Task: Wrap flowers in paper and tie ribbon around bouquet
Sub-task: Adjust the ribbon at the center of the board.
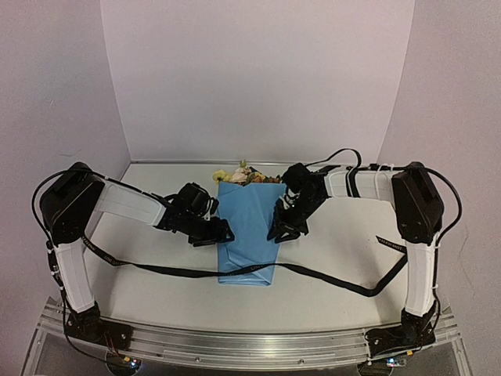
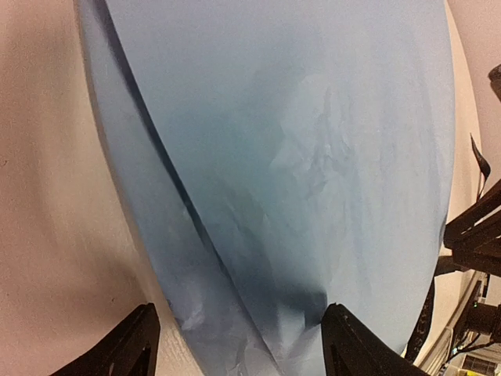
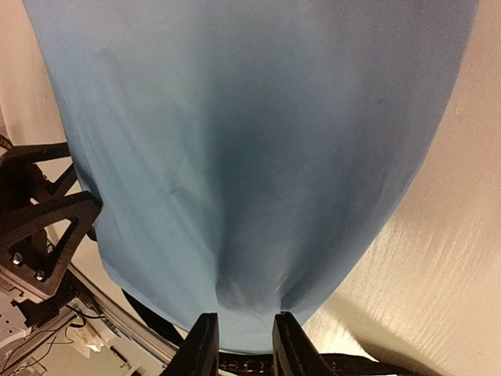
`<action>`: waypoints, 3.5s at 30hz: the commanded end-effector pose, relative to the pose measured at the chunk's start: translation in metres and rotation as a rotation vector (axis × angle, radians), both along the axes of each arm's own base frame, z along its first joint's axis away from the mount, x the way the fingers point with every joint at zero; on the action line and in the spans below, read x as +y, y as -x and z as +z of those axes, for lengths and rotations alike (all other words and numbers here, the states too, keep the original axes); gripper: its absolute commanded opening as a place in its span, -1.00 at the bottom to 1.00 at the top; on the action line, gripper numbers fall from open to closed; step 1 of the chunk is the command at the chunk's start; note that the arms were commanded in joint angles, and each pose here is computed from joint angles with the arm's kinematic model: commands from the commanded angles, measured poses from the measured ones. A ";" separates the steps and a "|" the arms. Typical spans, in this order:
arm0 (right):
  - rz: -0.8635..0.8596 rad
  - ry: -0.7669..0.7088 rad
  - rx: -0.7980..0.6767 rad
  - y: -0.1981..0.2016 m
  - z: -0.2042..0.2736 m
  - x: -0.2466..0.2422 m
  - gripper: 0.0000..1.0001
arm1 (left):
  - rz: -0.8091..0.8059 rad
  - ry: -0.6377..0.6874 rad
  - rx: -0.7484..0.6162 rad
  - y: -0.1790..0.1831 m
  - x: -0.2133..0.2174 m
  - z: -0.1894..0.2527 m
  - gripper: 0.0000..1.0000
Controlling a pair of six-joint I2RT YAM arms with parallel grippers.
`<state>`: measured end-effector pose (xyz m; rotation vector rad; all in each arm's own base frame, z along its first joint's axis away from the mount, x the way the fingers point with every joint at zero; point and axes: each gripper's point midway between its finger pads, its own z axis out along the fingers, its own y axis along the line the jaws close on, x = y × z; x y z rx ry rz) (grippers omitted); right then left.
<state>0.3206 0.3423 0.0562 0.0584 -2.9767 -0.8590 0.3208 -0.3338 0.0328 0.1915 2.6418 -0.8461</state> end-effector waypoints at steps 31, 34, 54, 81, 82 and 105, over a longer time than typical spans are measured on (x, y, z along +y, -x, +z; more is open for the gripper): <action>0.248 -0.061 -0.035 0.082 -0.006 -0.002 -0.26 | 0.008 0.030 0.055 -0.010 -0.018 0.005 -0.50; 0.253 -0.036 -0.024 0.090 -0.013 -0.008 -0.30 | 0.012 0.033 0.058 -0.010 -0.019 0.006 -0.55; 0.170 0.102 -0.041 0.103 -0.041 -0.041 -0.39 | -0.011 0.097 0.124 -0.014 -0.035 0.034 -0.81; -0.107 0.234 0.020 0.110 -0.030 -0.078 -0.35 | -0.023 0.215 0.230 -0.006 -0.041 0.056 -0.98; -0.119 0.239 0.022 0.108 -0.032 -0.078 -0.37 | -0.024 0.218 0.232 -0.005 -0.041 0.057 -0.98; -0.269 0.289 0.031 0.070 -0.058 -0.071 -0.84 | -0.053 0.325 0.298 0.006 -0.041 0.074 -1.00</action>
